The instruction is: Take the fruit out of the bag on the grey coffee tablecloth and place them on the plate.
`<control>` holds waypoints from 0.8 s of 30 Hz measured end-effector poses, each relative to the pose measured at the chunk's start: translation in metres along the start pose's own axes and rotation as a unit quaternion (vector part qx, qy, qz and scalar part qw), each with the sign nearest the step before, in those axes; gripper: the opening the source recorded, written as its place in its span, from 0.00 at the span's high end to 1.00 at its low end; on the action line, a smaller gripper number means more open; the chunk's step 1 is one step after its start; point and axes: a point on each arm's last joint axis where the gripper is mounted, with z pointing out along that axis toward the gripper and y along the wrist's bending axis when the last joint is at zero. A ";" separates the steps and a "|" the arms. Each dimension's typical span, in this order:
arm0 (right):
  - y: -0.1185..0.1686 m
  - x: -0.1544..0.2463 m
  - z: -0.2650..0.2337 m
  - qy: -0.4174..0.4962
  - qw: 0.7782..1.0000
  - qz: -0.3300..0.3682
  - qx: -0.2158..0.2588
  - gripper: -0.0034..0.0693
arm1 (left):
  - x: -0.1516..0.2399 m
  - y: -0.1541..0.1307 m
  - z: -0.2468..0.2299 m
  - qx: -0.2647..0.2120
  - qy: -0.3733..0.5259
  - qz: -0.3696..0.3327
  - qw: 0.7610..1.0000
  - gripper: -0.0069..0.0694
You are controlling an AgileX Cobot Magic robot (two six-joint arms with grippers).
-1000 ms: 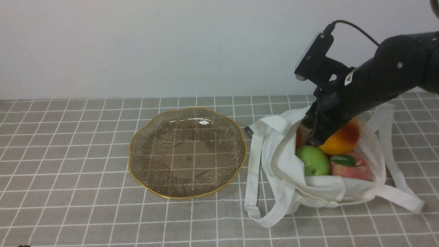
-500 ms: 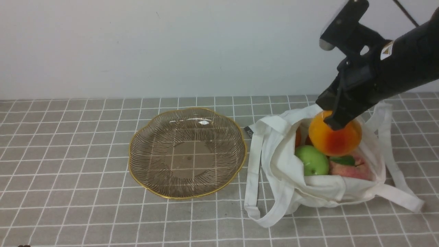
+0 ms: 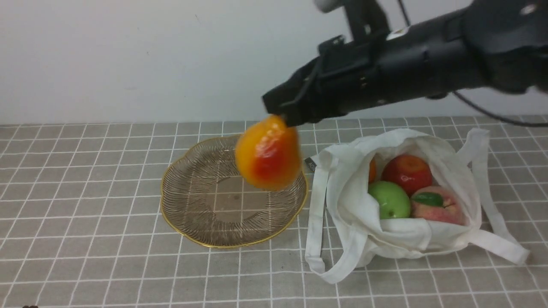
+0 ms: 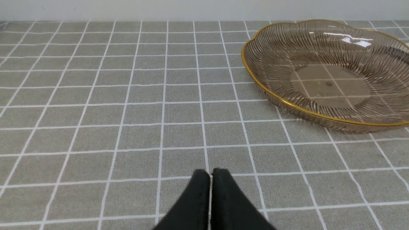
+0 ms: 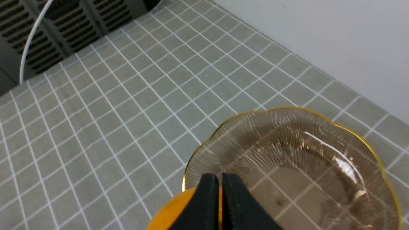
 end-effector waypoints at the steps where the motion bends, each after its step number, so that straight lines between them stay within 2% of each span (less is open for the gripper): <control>1: -0.004 0.005 0.017 -0.007 1.000 0.017 0.010 0.96 | 0.000 0.000 0.000 0.000 0.000 0.000 1.000 0.92; 6: -0.031 0.031 0.069 -0.037 0.991 0.089 0.089 0.91 | 0.000 0.000 0.000 0.000 0.000 0.000 1.000 0.92; 7: -0.031 0.032 0.071 -0.034 0.992 0.087 0.089 0.91 | 0.000 0.000 0.000 0.000 0.000 0.000 1.000 0.92; 8: -0.041 0.042 0.083 -0.037 0.987 0.106 0.118 0.86 | 0.000 0.000 0.000 0.000 0.000 0.000 1.000 0.92; 10: -0.046 0.046 0.088 -0.039 0.984 0.112 0.134 0.81 | 0.000 0.000 0.000 0.000 0.000 0.000 1.000 0.92; 11: -0.051 0.054 0.095 -0.035 0.981 0.122 0.147 0.73 | 0.000 0.000 0.000 0.000 0.000 0.000 1.000 0.92; 14: -0.054 0.059 0.100 -0.032 0.979 0.130 0.153 0.55 | 0.000 0.000 0.000 0.000 0.000 0.000 1.000 0.92; 17: -0.055 0.061 0.101 -0.032 0.979 0.128 0.156 0.28 | 0.000 0.000 0.000 0.000 0.000 0.000 1.000 0.92; 18: -0.055 0.061 0.101 -0.032 0.979 0.128 0.156 0.27 | 0.000 0.000 0.000 0.000 0.000 0.000 1.000 0.92; 19: -0.055 0.060 0.101 -0.033 0.978 0.133 0.156 0.19 | 0.000 0.000 0.000 0.000 0.000 0.000 1.000 0.92; 21: -0.054 0.059 0.100 -0.034 0.979 0.131 0.151 0.10 | 0.000 0.000 0.000 0.000 0.000 0.000 1.000 0.92; 24: -0.045 0.046 0.089 -0.046 0.984 0.116 0.126 0.07 | 0.000 0.000 0.000 0.000 0.000 0.000 1.000 0.92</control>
